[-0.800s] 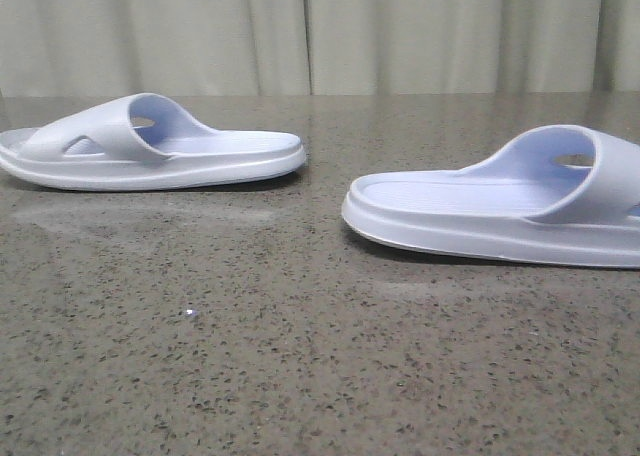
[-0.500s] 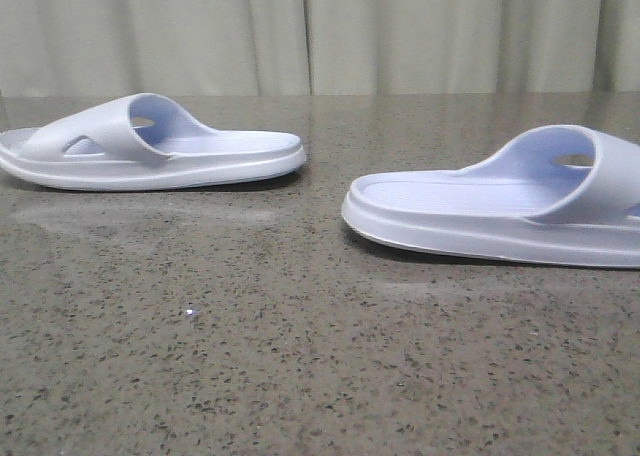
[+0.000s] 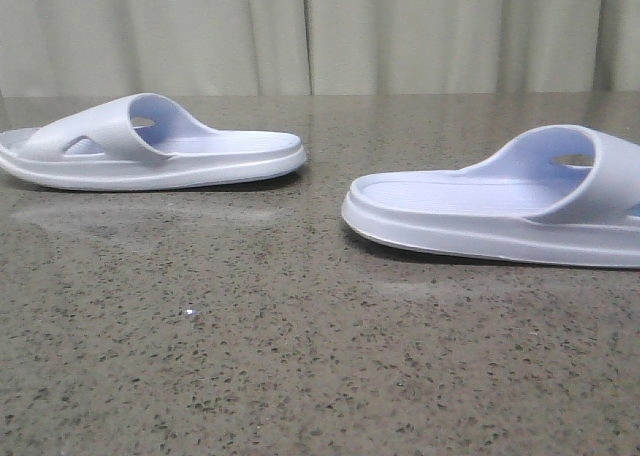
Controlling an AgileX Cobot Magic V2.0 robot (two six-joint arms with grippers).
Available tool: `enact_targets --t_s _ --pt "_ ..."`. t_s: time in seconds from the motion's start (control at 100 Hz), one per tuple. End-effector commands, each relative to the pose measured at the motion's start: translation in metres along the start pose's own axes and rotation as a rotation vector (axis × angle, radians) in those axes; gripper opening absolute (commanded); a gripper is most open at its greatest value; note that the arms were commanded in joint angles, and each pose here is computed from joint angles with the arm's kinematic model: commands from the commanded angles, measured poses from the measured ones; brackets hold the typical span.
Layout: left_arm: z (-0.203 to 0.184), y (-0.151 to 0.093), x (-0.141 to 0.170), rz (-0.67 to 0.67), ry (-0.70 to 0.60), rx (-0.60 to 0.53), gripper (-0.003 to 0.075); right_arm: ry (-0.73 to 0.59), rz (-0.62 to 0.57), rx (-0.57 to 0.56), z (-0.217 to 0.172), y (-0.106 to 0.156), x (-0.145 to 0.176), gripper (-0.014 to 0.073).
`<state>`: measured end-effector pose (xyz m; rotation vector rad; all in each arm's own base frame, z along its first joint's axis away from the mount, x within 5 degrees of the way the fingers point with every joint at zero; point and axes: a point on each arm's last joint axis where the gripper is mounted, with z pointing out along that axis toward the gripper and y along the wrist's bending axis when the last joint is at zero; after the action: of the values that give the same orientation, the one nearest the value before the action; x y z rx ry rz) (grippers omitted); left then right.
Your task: Insert blue slippers together front up
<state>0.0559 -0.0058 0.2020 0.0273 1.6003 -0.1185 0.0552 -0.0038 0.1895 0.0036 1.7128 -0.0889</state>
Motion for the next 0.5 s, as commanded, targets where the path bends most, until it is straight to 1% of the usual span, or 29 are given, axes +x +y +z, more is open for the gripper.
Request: enact_targets --t_s 0.0,0.1,0.25,0.34,0.49 --pt "0.0 0.0 -0.005 -0.023 -0.08 0.001 0.0015 -0.126 -0.012 0.005 0.0 0.0 -0.006 -0.0099" --pt "0.0 0.0 -0.005 -0.023 -0.08 0.001 0.0015 -0.176 -0.012 0.006 -0.001 0.0 -0.01 -0.0099" --pt "0.0 0.0 -0.005 -0.023 -0.082 0.001 0.0015 -0.184 -0.012 0.006 -0.001 0.0 -0.011 -0.0099" --pt "0.0 0.0 -0.006 -0.057 -0.092 0.002 0.0015 -0.214 -0.01 0.006 -0.002 0.0 -0.014 -0.0099" --pt "0.0 0.0 -0.006 -0.071 -0.096 0.003 0.0015 -0.266 -0.008 0.006 -0.003 0.0 -0.018 -0.0099"
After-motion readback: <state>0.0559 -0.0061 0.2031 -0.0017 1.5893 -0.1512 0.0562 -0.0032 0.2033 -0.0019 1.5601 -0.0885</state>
